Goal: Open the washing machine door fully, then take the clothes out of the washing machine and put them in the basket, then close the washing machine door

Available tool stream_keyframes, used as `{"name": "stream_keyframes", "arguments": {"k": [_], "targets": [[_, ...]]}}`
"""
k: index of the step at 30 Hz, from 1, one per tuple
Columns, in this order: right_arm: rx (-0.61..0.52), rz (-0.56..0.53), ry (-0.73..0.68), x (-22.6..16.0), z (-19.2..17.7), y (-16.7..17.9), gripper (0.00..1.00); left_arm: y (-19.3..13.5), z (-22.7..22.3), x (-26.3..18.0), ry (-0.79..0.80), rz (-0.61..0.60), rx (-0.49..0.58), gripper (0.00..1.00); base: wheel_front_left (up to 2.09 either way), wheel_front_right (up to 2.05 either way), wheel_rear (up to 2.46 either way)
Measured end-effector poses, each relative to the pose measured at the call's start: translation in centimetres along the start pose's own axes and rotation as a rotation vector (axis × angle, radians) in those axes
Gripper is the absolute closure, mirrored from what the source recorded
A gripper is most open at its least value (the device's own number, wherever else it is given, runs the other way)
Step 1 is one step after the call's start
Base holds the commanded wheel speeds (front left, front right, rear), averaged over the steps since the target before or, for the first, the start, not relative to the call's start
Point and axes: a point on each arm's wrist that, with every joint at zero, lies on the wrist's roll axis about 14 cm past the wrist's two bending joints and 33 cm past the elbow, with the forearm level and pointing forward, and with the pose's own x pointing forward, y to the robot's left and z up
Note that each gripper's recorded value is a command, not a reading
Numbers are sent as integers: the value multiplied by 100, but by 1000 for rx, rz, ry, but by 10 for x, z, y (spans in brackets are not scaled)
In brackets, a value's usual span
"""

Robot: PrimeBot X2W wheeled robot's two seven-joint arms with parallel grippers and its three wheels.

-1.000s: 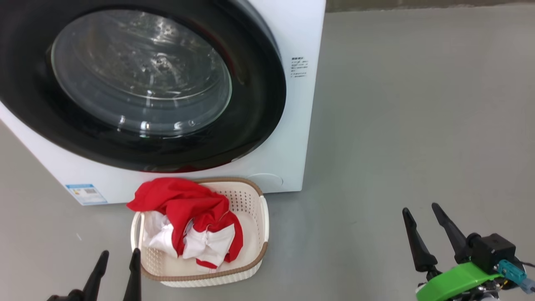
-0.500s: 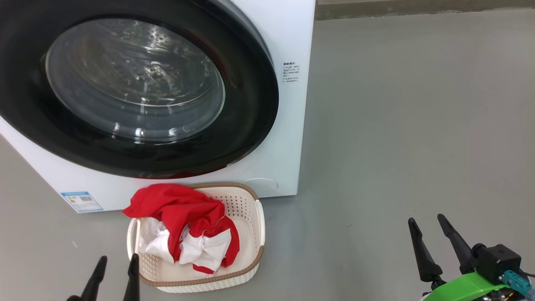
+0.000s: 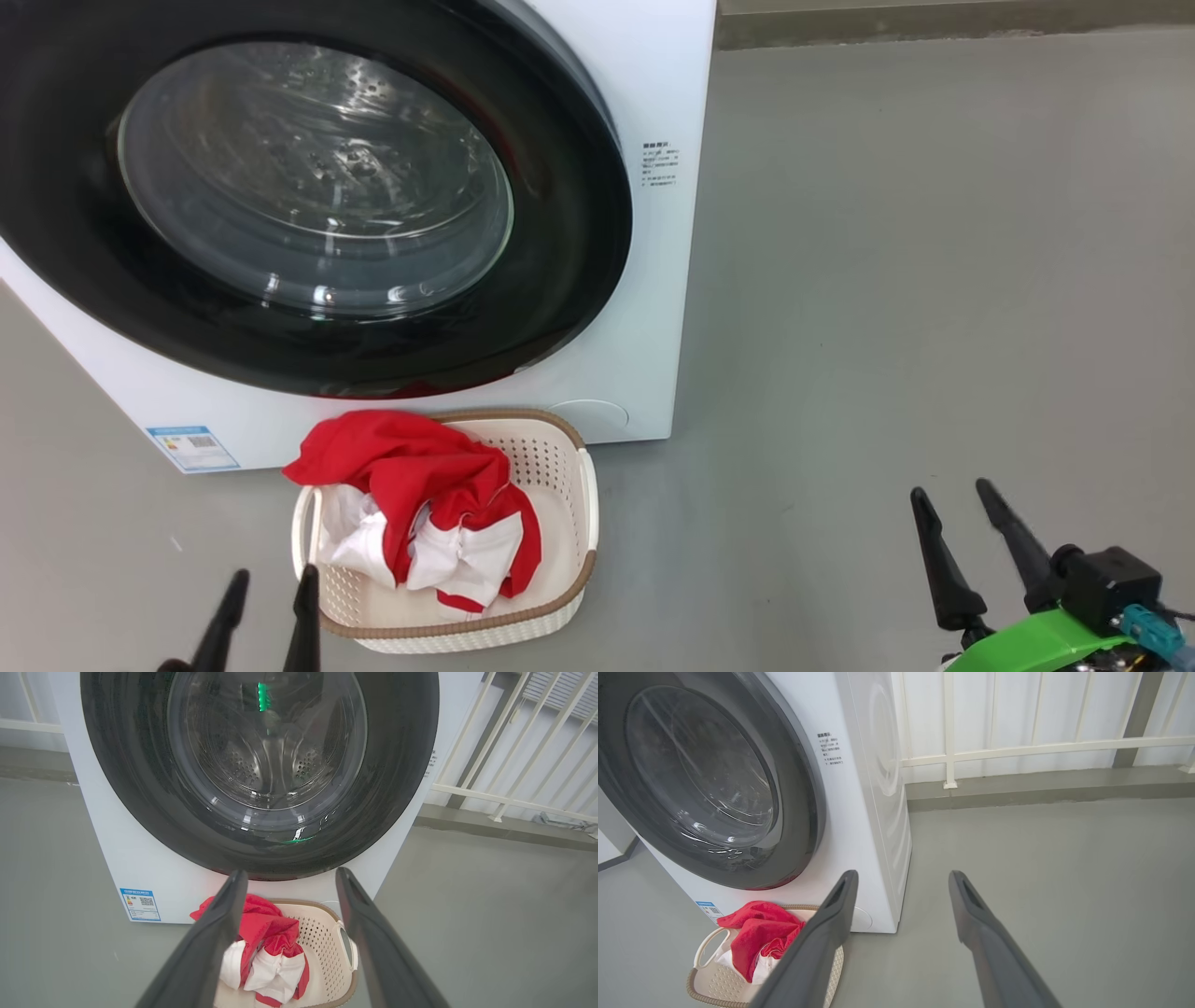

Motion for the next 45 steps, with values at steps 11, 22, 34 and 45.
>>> {"name": "stream_keyframes", "arguments": {"k": [11,22,34,45], "targets": [[74,-42,109,-14,-37,0,100,-5,-32,-8,97,28,-77,100,0,0,0],[181,-73,117,-13,-37,-4,100,-1,-34,-9,113,59,-182,100,0,0,0],[299,-102,113,-11,-35,-7,100,3,-35,-9,120,89,-302,100,0,0,0],[409,-127,106,-9,-32,-11,100,3,-33,-7,118,109,-418,100,0,0,0]]}}
